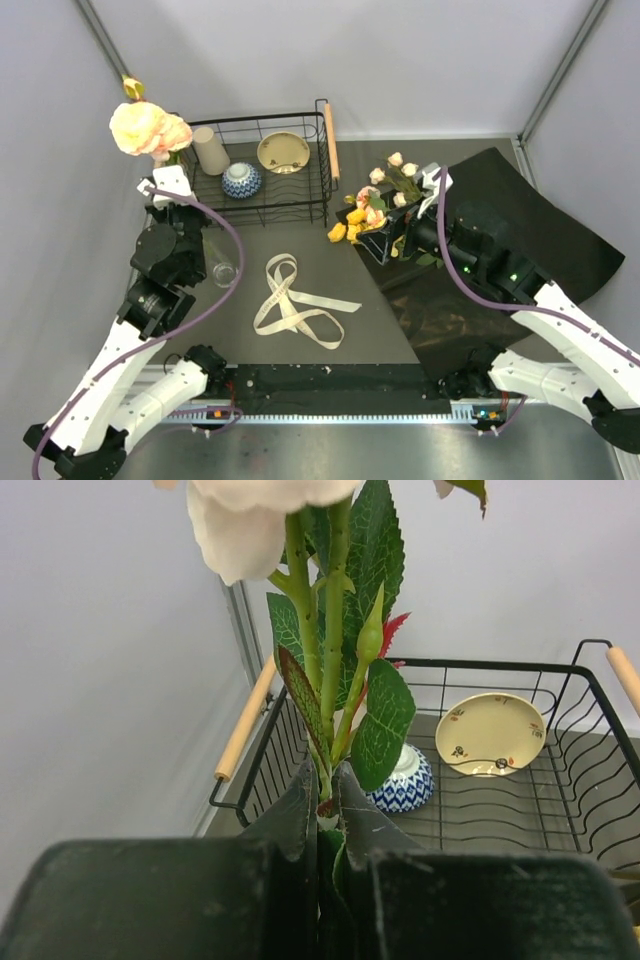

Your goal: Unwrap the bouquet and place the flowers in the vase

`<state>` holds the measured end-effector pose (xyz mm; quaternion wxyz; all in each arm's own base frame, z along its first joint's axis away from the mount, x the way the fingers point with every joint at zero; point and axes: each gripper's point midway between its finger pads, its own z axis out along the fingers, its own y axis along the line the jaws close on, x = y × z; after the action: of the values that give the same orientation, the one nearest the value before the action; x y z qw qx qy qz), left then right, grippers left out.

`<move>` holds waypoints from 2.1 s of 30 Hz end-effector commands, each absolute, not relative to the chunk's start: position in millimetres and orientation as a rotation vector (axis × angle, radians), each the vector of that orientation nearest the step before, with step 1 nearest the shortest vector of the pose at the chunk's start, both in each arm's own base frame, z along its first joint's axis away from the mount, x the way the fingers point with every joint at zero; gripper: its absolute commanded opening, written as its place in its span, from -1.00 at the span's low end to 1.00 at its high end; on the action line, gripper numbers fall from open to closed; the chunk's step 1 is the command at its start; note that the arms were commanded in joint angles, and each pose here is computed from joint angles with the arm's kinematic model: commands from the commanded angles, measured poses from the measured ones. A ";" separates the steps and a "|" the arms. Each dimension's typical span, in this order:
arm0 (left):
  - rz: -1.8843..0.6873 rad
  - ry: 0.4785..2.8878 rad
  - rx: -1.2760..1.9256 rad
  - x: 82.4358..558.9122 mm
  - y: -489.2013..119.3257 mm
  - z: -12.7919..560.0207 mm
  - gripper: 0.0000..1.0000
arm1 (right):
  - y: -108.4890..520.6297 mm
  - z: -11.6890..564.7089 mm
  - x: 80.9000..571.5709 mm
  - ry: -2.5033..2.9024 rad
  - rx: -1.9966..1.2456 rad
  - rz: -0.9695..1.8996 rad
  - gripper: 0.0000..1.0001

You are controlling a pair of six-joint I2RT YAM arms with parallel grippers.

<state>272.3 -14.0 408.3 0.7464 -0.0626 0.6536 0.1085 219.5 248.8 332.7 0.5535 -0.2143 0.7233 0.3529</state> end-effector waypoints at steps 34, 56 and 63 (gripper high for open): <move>0.296 1.443 -0.396 291.1 -1.5 294.9 -1.00 | 237.9 315.2 214.5 1.712 -0.501 0.815 0.98; 0.253 1.463 -0.356 290.4 -8.0 292.5 -0.19 | 237.1 311.4 214.9 1.720 -0.501 0.815 0.97; 0.239 1.456 -0.357 286.6 -6.8 296.4 -0.01 | 238.0 310.6 216.0 1.724 -0.499 0.816 0.97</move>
<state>288.5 -6.9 288.8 0.7164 -0.1543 0.6690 0.1238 215.6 238.5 298.8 0.5382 -0.2138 0.7428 0.3360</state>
